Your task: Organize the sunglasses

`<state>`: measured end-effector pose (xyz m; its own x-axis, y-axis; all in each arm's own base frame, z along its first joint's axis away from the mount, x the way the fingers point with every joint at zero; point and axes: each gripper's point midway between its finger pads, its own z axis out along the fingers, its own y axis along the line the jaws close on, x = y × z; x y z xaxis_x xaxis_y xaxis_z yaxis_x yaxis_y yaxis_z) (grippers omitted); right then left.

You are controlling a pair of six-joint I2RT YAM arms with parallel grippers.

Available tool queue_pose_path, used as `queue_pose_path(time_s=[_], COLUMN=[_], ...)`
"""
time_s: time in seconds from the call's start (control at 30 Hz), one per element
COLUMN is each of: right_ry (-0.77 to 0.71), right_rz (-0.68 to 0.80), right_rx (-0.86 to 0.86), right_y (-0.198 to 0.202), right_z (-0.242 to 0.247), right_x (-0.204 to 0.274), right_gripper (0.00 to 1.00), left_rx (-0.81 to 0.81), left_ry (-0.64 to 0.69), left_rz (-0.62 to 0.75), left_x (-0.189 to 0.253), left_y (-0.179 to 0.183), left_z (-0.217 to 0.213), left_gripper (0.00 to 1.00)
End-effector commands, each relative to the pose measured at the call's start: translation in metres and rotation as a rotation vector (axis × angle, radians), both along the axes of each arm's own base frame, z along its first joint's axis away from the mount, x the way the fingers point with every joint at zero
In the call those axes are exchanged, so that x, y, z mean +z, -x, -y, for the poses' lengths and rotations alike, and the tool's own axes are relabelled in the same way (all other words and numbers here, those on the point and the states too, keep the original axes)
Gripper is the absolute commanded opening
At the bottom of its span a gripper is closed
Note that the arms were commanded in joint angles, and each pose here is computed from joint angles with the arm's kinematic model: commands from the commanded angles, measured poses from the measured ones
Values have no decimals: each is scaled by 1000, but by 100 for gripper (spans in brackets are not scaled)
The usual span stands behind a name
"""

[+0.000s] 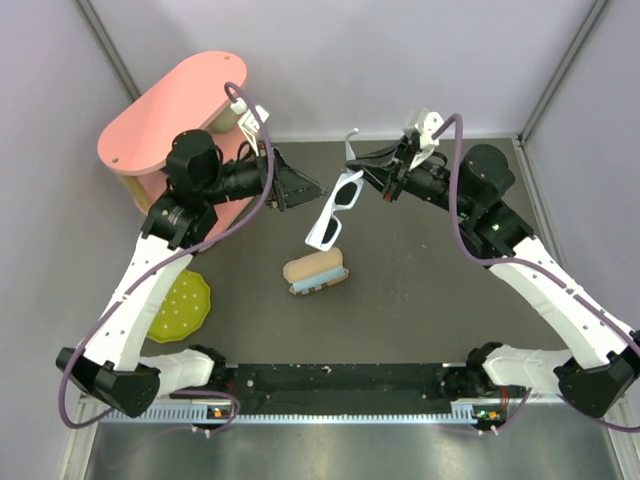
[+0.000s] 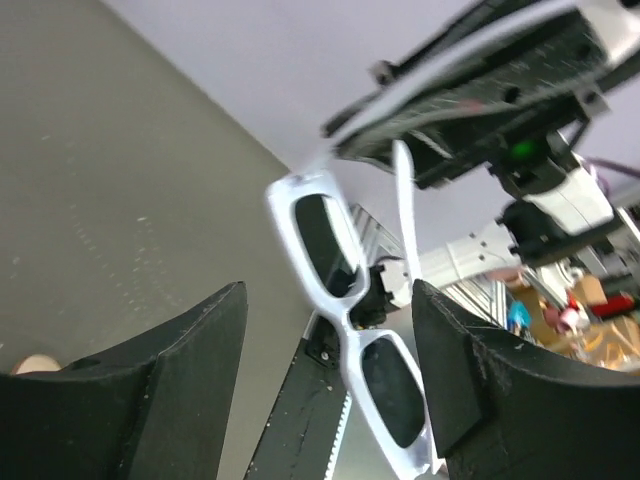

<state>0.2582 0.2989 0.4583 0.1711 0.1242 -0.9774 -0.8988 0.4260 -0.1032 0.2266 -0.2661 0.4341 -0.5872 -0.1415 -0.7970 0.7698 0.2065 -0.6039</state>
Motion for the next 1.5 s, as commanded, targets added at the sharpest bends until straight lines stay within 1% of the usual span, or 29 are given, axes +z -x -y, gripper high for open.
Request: queue_pose_path(time_s=[0.0,0.03,0.13,0.17,0.2,0.23,0.3,0.33,0.37,0.4,0.6,0.7,0.8,0.93,1.0,1.07,1.3,1.4,1.43,1.47], right_ry=[-52,-58,-65,-68,-67,-66,-65,-67,-73,-77,-91,-87,-84,-84,-84,-79,-73,-77,-78,-78], right_rz=[138,149,164,168,168,171,170,170,167,168,151,144,134,130,131,127,114,115,114,115], right_rx=[-41,-43,-45,-46,-44,-43,-40,-39,-39,-38,-8,8,15,20,26,32,20,12,7,4], right_y=[10,10,12,13,13,13,14,14,14,14,16,18,17,17,17,17,12,11,10,9], right_z=[13,14,15,16,15,16,15,15,15,15,10,7,4,1,-1,-2,-4,-4,-4,-3], right_x=[28,30,29,30,29,30,30,30,31,31,29,27,24,22,22,21,16,17,17,17], right_gripper=[0,0,0,0,0,0,0,0,0,0,0,0,0,0,0,0,0,0,0,0], left_rx=[238,257,205,179,108,60,-57,-80,-99,-115,-132,-147,-170,-193,-193,-194,-246,-257,-261,-262], left_ry=[-76,-82,-66,-60,-47,-28,21,40,59,63,83,97,105,107,109,112,96,90,87,86], left_rz=[-70,-130,-215,-236,-250,-293,-260,-291,-254,-270,-305,-314,-337,-328,-352,-376,-409,-416,-424,-426], left_x=[-8,-17,-31,-34,-34,-37,-25,-26,-20,-22,-24,-21,-21,-20,-20,-20,-25,-30,-31,-32], left_y=[-26,-29,-26,-23,-14,-8,7,12,14,17,13,10,11,14,13,13,24,27,28,28], left_z=[-23,-25,-20,-17,-12,-9,-4,-3,-2,-3,1,3,5,8,9,10,16,15,16,15], left_gripper=[71,71,67,63,62,61,60,60,61,62,62,59,52,49,45,40,37,32,26,22])
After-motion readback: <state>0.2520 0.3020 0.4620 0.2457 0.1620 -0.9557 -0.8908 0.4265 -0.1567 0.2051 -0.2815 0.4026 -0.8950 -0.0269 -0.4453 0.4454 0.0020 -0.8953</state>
